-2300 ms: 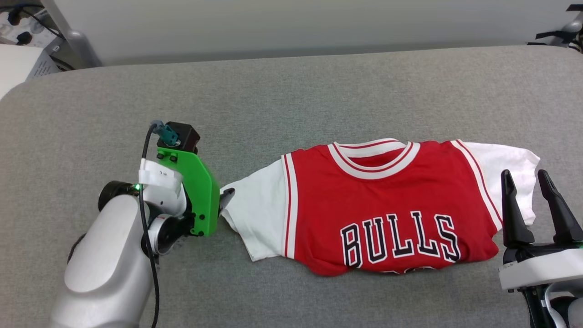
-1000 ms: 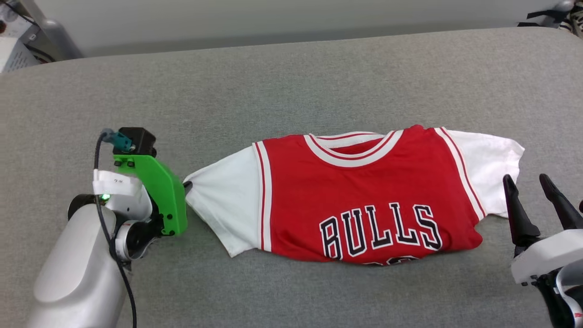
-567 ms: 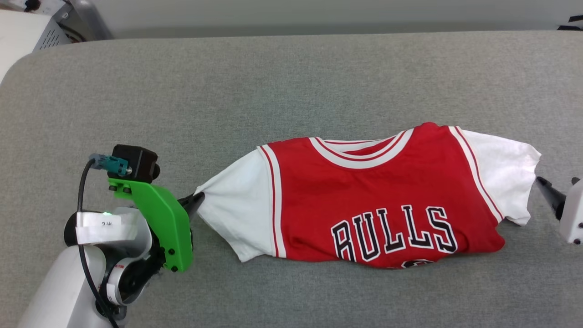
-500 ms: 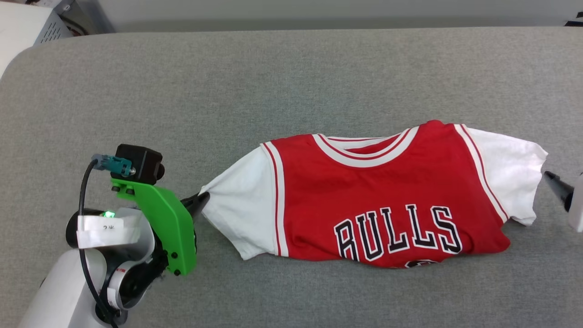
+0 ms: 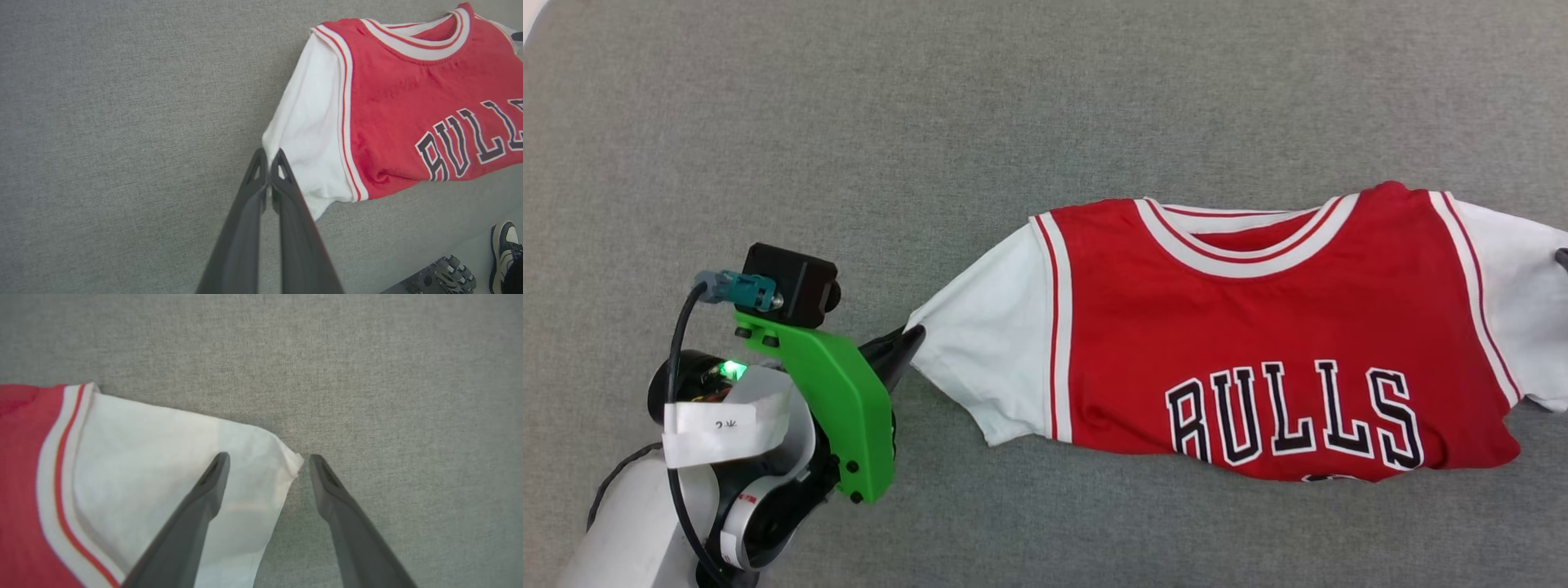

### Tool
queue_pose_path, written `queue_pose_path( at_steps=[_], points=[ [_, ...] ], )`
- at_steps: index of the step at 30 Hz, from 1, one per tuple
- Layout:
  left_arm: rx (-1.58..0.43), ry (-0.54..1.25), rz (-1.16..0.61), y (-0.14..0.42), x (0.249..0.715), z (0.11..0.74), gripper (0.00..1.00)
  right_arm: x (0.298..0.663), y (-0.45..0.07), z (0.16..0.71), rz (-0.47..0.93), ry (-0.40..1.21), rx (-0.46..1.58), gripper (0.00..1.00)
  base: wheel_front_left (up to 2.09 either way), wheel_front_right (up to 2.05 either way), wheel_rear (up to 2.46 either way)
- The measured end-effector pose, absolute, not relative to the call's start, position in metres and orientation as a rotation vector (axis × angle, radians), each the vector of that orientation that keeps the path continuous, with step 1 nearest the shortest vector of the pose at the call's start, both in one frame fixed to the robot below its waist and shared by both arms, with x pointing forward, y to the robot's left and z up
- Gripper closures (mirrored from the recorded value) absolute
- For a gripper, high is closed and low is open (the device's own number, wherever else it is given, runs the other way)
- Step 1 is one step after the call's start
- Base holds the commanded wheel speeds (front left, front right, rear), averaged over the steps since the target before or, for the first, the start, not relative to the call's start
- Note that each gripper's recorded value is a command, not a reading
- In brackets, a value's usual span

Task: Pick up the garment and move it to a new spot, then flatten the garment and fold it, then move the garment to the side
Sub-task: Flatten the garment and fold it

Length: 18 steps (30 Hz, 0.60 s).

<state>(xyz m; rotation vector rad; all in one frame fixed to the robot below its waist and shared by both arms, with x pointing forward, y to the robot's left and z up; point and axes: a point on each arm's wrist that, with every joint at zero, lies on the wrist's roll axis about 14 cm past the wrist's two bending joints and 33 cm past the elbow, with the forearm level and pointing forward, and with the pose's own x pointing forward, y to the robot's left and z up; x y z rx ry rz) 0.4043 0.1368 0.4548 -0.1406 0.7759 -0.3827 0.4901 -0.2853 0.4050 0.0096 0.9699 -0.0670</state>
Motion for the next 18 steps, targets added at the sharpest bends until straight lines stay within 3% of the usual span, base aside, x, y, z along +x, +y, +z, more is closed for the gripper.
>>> queue_pose_path(
  at_steps=[8,9,10,11,18],
  points=[
    [-0.150,0.811,-0.354,0.145,0.406,0.440,1.00,0.499,-0.276,0.369,-0.043,1.047,0.015,0.00,0.00,0.00,0.00],
    [-0.150,0.814,-0.351,0.145,0.407,0.439,1.00,0.498,-0.275,0.365,-0.040,1.061,0.007,0.04,0.00,0.00,0.00],
    [-0.150,0.816,-0.348,0.146,0.407,0.438,1.00,0.497,-0.275,0.362,-0.037,1.073,0.004,0.62,0.00,0.00,0.00],
    [-0.150,0.817,-0.345,0.147,0.408,0.437,1.00,0.497,-0.273,0.360,-0.031,1.081,0.004,1.00,0.00,0.00,0.00],
    [-0.149,0.815,-0.326,0.152,0.409,0.435,1.00,0.491,-0.268,0.363,-0.008,1.097,0.025,1.00,0.00,0.00,0.00]
  ],
)
